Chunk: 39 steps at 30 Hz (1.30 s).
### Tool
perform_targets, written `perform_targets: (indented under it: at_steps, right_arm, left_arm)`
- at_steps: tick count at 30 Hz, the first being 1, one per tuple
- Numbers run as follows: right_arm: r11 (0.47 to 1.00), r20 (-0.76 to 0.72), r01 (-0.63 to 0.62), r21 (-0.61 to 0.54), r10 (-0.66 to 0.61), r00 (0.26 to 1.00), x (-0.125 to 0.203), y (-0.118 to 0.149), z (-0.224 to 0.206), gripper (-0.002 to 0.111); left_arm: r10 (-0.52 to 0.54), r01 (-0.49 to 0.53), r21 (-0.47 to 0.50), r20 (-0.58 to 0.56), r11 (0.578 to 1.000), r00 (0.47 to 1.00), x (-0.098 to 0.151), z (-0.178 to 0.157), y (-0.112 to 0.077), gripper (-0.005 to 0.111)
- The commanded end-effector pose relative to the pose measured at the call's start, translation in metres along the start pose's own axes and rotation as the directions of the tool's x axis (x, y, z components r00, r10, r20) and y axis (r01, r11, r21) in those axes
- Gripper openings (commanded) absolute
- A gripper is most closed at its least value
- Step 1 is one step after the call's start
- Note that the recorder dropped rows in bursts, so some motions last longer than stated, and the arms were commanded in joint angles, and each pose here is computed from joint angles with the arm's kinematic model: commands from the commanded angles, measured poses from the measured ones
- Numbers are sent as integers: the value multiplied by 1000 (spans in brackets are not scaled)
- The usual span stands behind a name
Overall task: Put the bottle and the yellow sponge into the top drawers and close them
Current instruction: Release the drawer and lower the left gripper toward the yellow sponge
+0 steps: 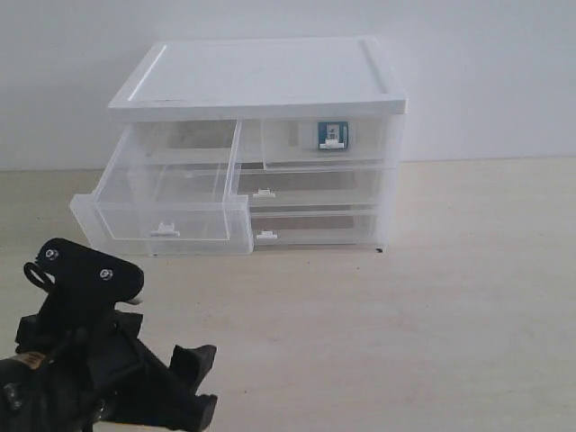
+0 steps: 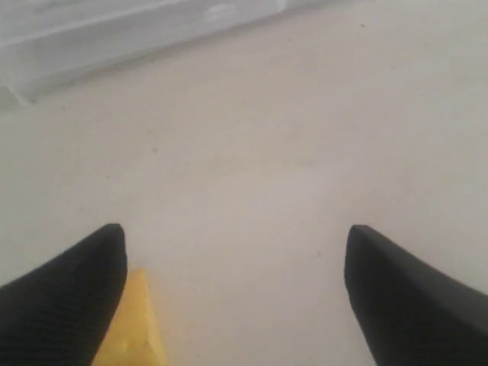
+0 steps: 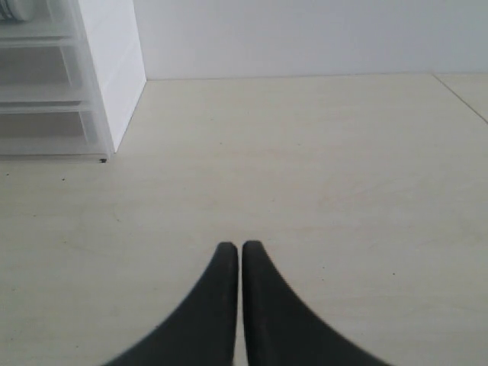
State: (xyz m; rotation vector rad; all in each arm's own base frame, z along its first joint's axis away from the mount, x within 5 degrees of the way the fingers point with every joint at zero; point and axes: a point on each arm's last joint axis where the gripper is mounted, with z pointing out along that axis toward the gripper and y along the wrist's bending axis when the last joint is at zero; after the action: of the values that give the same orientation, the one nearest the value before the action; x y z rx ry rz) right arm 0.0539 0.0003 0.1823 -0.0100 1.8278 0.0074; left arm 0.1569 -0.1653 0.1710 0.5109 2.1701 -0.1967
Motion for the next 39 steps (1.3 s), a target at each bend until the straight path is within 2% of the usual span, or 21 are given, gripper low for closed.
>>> perform_targets:
  at_steps: [1, 4, 5, 7, 11, 14, 16, 19, 22, 23, 25, 26, 27, 30, 31, 32, 33, 35, 36, 39]
  right_arm:
    - [1000, 7, 12, 0, -12, 1000, 0, 0, 0, 0]
    - [1000, 7, 12, 0, -12, 1000, 0, 0, 0, 0]
    - [1000, 7, 12, 0, -12, 1000, 0, 0, 0, 0]
    - [1000, 7, 12, 0, -12, 1000, 0, 0, 0, 0]
    - [1000, 7, 12, 0, -12, 1000, 0, 0, 0, 0]
    - [1000, 7, 12, 0, -12, 1000, 0, 0, 0, 0]
    - [1000, 7, 12, 0, -12, 1000, 0, 0, 0, 0]
    - [1000, 7, 12, 0, -12, 1000, 0, 0, 0, 0]
    - [1000, 7, 12, 0, -12, 1000, 0, 0, 0, 0]
    - [1000, 7, 12, 0, -12, 1000, 0, 0, 0, 0]
    - [1000, 7, 12, 0, -12, 1000, 0, 0, 0, 0]
    - [1000, 7, 12, 0, -12, 1000, 0, 0, 0, 0]
    - [1000, 7, 12, 0, -12, 1000, 0, 0, 0, 0]
    - [1000, 7, 12, 0, -12, 1000, 0, 0, 0, 0]
    - [1000, 7, 12, 0, -12, 1000, 0, 0, 0, 0]
    - [1000, 7, 12, 0, -12, 1000, 0, 0, 0, 0]
    - [1000, 7, 12, 0, -12, 1000, 0, 0, 0, 0]
    - [1000, 7, 12, 0, -12, 1000, 0, 0, 0, 0]
    - [1000, 7, 12, 0, -12, 1000, 0, 0, 0, 0]
    - [1000, 7, 12, 0, -12, 1000, 0, 0, 0, 0]
  left_arm:
    - [55, -52, 55, -62, 997, 997, 2, -14, 0, 73]
    - [60, -65, -34, -119, 997, 991, 1, -16, 8, 73]
    - [129, -136, -48, -118, 990, 985, 0, -15, 9, 73]
    - [134, -139, -35, -119, 990, 984, 0, -15, 8, 73]
    - [177, -172, 50, -108, 984, 978, -3, -15, 0, 73]
    - [315, -302, 169, -56, 938, 948, -12, -17, -13, 73]
    - [352, -336, 275, -7, 901, 936, -17, -19, -24, 73]
    - [395, -389, 468, 89, 794, 914, -20, -27, -45, 73]
    - [453, -475, 617, 206, 627, 867, -21, -38, -61, 71]
    - [470, -499, 648, 238, 576, 850, -20, -42, -65, 68]
    - [488, -521, 678, 266, 518, 831, -18, -45, -68, 54]
    - [482, -511, 682, 257, 523, 837, -18, -45, -68, 47]
    - [460, -475, 682, 223, 557, 860, -18, -44, -67, 36]
    - [304, -267, 614, 47, 742, 951, -22, -36, -58, 6]
    - [263, -217, 595, 10, 773, 965, -22, -35, -56, 5]
    - [259, -208, 591, -2, 780, 966, -22, -34, -56, 5]
    - [275, -211, 617, -10, 758, 961, -20, -36, -58, 5]
    - [341, -236, 698, -12, 676, 940, -13, -42, -63, 5]
    - [385, -242, 759, -12, 604, 923, -8, -48, -67, 5]
    - [462, -228, 857, -13, 462, 887, 1, -61, -73, 5]
